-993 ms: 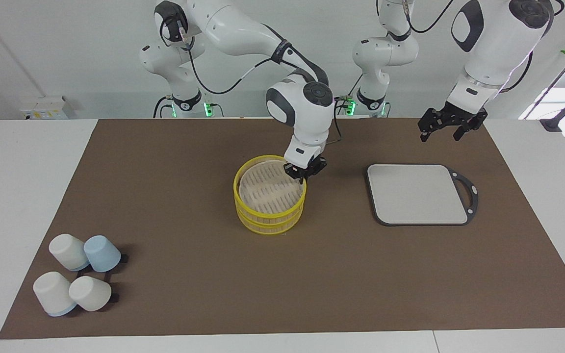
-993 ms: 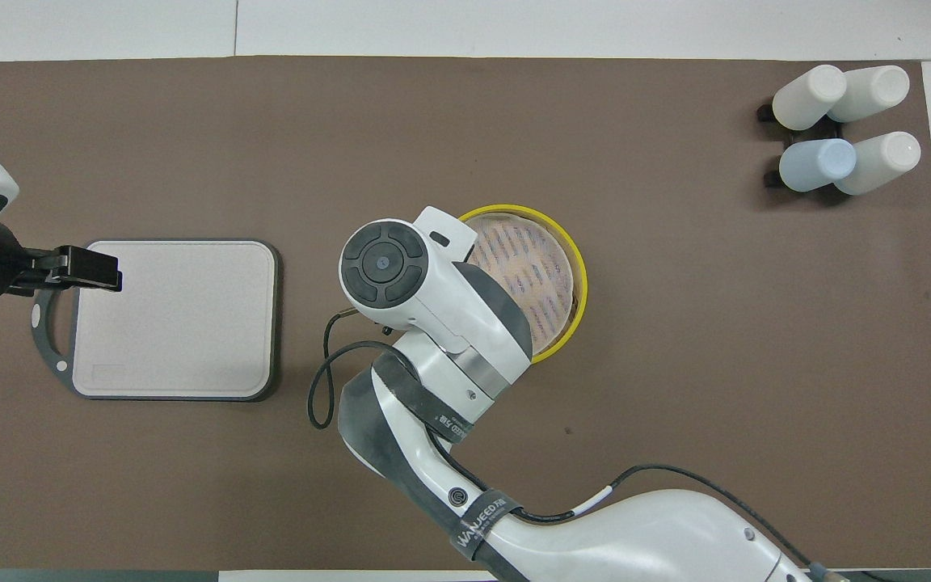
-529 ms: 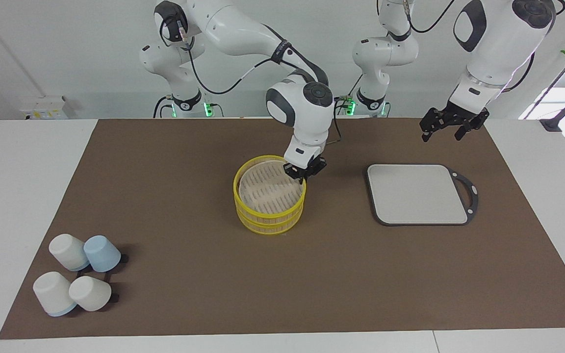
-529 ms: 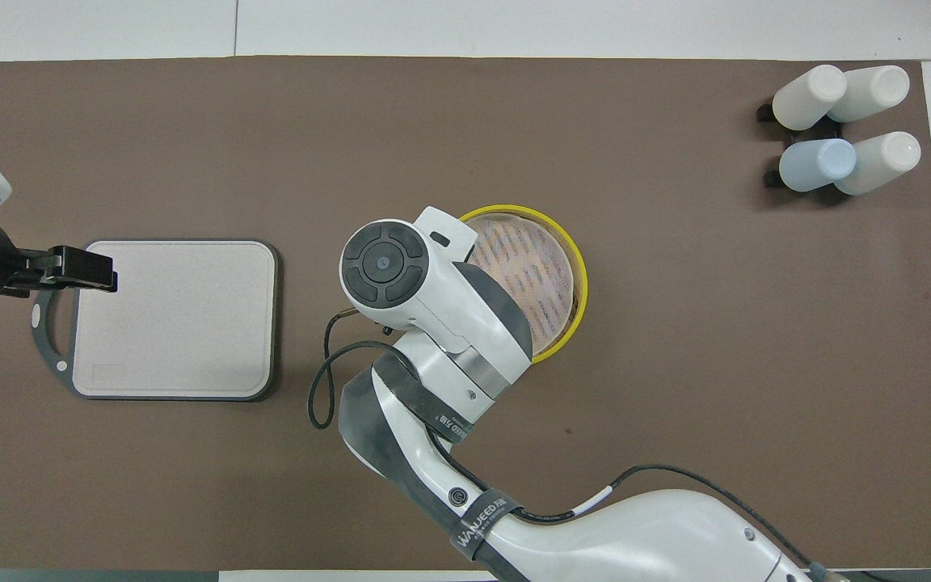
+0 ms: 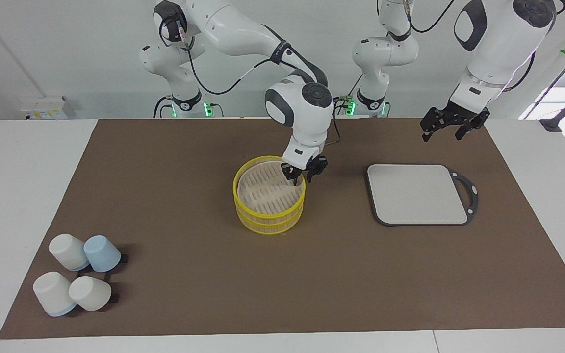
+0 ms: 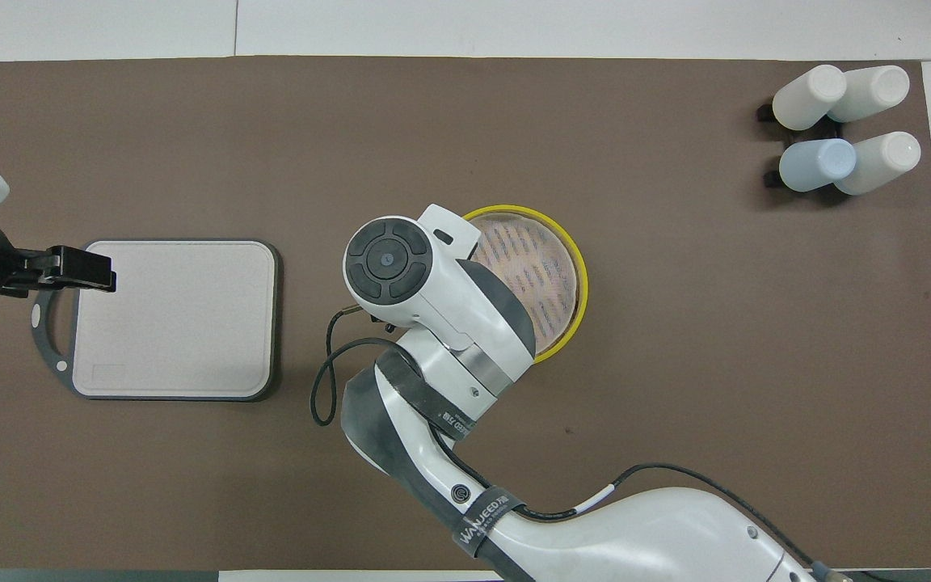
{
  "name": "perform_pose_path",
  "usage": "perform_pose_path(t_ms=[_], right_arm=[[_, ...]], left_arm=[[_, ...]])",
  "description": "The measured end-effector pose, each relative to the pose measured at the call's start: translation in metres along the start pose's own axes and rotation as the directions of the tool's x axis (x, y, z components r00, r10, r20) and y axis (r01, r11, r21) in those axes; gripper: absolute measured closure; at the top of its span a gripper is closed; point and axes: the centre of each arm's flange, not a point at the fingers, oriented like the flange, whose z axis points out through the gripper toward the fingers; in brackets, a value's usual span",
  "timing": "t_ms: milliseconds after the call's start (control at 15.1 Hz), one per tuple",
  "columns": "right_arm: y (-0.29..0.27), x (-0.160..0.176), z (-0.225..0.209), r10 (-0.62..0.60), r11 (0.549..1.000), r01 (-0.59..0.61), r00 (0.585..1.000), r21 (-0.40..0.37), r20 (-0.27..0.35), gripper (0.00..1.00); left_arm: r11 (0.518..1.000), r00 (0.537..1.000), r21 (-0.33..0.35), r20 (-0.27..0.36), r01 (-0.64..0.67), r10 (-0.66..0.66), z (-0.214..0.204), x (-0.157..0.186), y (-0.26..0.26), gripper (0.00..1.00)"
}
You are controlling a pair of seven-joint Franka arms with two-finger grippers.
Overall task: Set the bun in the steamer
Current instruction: 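Open the right gripper and raise it away from the lid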
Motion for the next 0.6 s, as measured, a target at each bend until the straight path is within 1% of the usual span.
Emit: perform_pose_path(t_ms=[265, 397, 596], right_arm=[[0.006, 0.003, -0.006, 0.013, 1.000, -0.013, 1.000, 0.002, -0.009, 0.01], [0.030, 0.013, -0.025, 0.062, 0.998, -0.061, 0.998, 0.013, -0.034, 0.00], [0.107, 0.030, -0.073, 0.173, 0.985, -0.172, 0.983, 0.022, -0.055, 0.00]], left_arm=[[1.000, 1.000, 0.000, 0.001, 0.000, 0.000, 0.000, 0.000, 0.000, 0.00], [1.000, 1.000, 0.000, 0.001, 0.000, 0.000, 0.000, 0.000, 0.000, 0.00], [1.000, 1.000, 0.000, 0.001, 0.001, -0.001, 0.000, 0.000, -0.001, 0.00]])
